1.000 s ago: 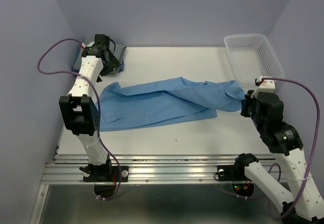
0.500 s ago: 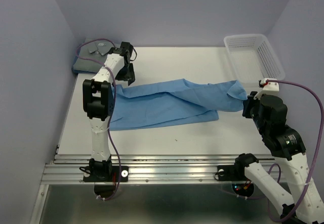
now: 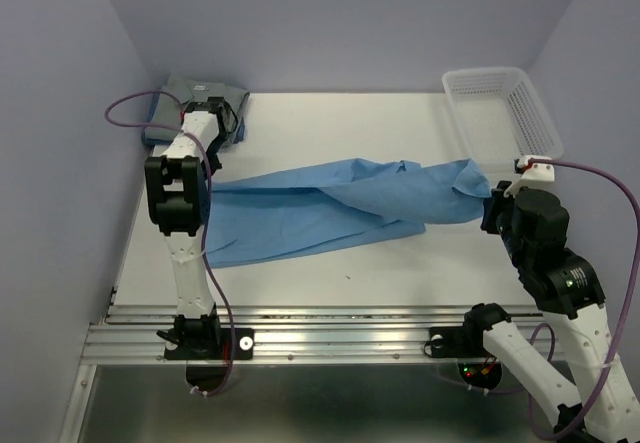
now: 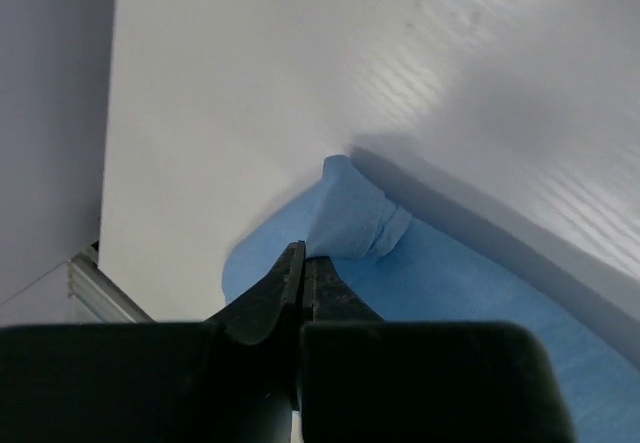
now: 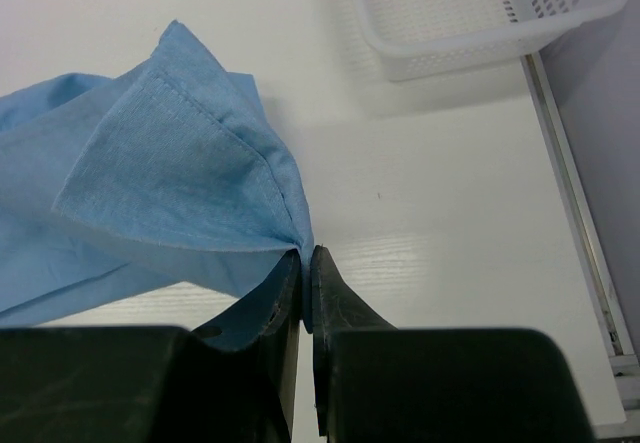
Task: Fold and stack the long sleeve shirts
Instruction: Fold the shirt
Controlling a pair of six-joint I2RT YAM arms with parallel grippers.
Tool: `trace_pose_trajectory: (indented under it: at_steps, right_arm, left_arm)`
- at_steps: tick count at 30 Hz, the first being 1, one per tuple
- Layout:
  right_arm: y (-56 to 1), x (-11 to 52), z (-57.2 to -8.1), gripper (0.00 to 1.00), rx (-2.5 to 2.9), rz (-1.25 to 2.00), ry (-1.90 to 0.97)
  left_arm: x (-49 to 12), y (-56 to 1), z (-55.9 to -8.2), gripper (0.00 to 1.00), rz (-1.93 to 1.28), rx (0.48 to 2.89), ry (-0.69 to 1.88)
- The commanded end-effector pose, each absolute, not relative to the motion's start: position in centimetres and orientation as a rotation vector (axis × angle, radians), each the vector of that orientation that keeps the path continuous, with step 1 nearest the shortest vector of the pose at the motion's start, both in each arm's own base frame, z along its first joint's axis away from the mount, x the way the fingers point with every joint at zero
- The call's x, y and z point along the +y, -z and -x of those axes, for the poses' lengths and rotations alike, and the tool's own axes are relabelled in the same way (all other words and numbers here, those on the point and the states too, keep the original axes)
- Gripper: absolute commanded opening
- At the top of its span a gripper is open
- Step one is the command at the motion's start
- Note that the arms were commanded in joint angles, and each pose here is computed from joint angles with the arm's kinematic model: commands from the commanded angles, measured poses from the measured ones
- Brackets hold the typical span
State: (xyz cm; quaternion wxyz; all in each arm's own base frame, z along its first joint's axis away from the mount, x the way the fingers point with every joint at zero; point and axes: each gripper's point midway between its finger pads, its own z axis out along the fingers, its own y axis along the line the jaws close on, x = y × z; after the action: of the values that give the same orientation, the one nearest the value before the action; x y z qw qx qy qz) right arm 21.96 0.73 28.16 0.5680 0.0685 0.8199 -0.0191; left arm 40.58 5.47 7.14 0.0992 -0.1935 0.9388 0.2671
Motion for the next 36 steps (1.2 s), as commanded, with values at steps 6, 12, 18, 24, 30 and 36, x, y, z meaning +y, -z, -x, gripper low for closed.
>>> trace_pose_trajectory:
  at_steps: [6,12,18,24,30,36]
  right_arm:
    - [-30.5,-0.9,-21.7,0.01,1.844,-0.238,0.104]
    - [-30.5,-2.3,-21.8,0.01,1.835,-0.288,0.192]
    - [-31.4,-0.7,-24.8,0.01,1.808,-0.204,0.163]
    - [-34.7,4.5,-30.9,0.01,1.672,-0.015,-0.012]
    - [-39.9,10.1,-35.6,0.01,1.529,0.172,-0.197]
    - [-39.4,8.7,-36.0,0.01,1.577,0.158,-0.099]
  left_arm:
    - [11.3,-15.1,-40.9,0.00,1.056,2.398,-0.757]
    - [12.5,-15.6,-41.5,0.00,1.403,2.188,-0.413]
    - [12.1,-18.8,-43.3,0.00,1.471,1.981,-0.257]
    - [10.3,-16.5,-43.7,0.00,1.527,1.961,-0.198]
    - [10.3,-19.3,-44.4,0.00,1.579,1.750,-0.330]
    - [12.1,-16.1,-42.8,0.00,1.639,1.885,-0.421]
